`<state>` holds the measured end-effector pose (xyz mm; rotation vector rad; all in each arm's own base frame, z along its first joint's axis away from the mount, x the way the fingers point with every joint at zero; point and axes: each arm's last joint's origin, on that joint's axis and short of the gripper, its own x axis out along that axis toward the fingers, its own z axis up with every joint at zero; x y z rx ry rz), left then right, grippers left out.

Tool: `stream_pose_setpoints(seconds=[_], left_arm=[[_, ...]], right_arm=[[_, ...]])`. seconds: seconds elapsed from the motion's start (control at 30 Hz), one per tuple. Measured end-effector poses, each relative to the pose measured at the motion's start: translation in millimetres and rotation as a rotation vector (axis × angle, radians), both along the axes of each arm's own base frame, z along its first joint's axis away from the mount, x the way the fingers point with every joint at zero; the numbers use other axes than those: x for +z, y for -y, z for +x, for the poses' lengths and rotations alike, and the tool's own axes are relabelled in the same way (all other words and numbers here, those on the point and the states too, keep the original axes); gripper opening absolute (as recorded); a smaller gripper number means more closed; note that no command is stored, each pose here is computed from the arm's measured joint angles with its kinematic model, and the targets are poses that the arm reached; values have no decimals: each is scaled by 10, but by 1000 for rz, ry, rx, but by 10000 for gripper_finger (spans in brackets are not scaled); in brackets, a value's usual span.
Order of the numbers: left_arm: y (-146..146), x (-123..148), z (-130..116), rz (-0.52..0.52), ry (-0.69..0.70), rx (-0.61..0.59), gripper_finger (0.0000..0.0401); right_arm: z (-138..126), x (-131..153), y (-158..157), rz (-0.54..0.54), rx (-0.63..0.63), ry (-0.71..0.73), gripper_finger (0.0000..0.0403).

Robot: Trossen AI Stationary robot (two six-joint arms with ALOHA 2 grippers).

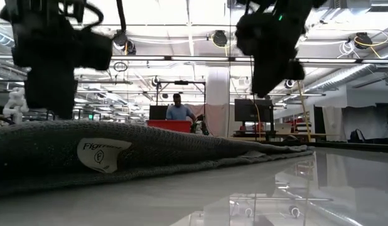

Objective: Roll towel into tight, uniform cylinder
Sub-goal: Roll the gray towel

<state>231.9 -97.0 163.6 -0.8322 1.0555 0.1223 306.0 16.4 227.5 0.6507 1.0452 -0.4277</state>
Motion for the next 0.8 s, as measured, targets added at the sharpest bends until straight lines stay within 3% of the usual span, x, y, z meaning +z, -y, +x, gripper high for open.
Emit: stream_pose_setpoints(seconds=[0.1,0.23,0.37,0.6,0.8], left_arm=[[14,-139,47,-10,-56,45,116],[29,-263,80,-30,-111,96,116],[35,-318,93,-49,-141,140,116],[73,-300,135,-141,-127,129,116],[127,-215,228,-271,-41,131,116]], right_arm=[[32,-237,112,56,-29,-12,55],[33,-589,293,86,-109,-129,10],[68,-849,440,90,-117,-209,9],[68,-1023,738,129,-90,-250,2],[-11,-1004,1053,63,-51,-239,1]])
